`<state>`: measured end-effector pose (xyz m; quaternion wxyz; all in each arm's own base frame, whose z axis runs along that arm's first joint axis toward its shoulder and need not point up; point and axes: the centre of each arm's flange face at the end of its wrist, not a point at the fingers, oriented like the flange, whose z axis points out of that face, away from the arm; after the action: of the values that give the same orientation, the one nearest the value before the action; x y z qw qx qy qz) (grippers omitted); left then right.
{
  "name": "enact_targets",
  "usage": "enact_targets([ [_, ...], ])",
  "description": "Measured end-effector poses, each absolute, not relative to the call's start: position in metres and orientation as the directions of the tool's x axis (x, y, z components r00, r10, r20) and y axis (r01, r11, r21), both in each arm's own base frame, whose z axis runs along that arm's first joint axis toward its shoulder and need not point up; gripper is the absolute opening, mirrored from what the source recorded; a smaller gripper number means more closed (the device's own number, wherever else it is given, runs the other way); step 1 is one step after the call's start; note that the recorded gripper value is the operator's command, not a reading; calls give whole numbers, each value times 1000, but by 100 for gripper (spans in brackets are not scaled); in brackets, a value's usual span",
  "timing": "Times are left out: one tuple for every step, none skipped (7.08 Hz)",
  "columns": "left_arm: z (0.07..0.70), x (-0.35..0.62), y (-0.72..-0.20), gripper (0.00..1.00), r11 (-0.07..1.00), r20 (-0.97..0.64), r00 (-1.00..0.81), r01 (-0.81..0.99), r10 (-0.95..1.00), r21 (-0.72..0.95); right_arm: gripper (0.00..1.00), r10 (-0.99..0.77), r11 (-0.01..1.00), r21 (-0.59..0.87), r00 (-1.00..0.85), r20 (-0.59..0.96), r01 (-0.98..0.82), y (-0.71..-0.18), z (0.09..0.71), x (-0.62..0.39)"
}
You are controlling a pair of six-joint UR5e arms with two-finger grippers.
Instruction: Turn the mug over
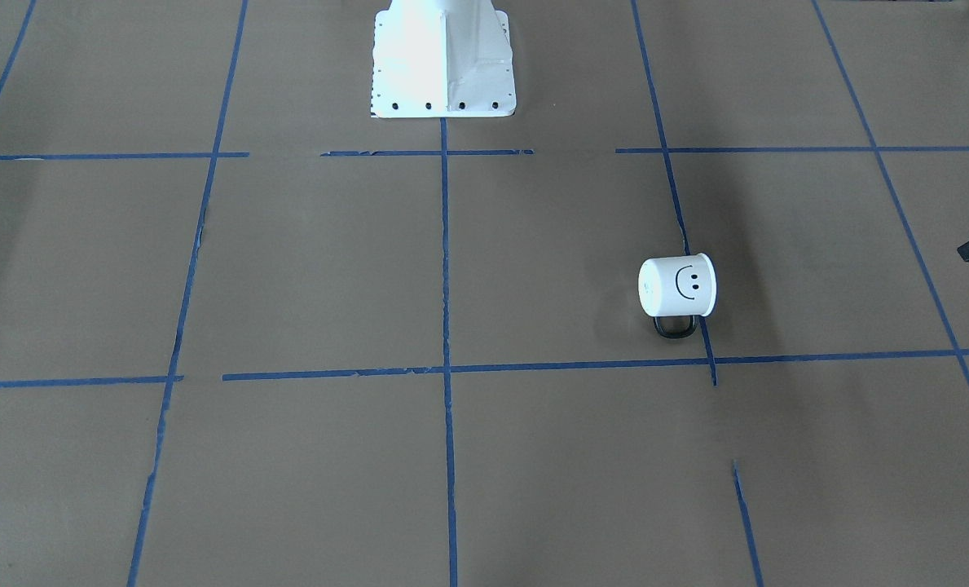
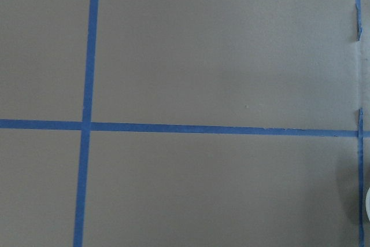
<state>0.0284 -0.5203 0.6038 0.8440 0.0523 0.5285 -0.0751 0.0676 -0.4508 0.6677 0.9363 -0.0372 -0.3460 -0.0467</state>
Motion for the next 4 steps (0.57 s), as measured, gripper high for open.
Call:
enact_targets([
  [604, 38, -517, 100, 975, -918, 388, 224, -86, 3, 100, -62, 993, -38, 756, 651, 113, -451, 668, 68],
  [600, 47, -513, 100, 964, -933, 347, 267, -100, -4, 100, -62, 993, -38, 756, 651, 113, -451, 668, 68],
  [588, 61, -515, 100, 949, -945, 306, 317, -112, -10, 100, -61, 993, -38, 756, 651, 113, -451, 668, 68],
  [572, 92, -521, 100, 939, -955, 281, 345, -99, 4, 100, -62, 993, -38, 756, 651, 113, -451, 668, 68],
])
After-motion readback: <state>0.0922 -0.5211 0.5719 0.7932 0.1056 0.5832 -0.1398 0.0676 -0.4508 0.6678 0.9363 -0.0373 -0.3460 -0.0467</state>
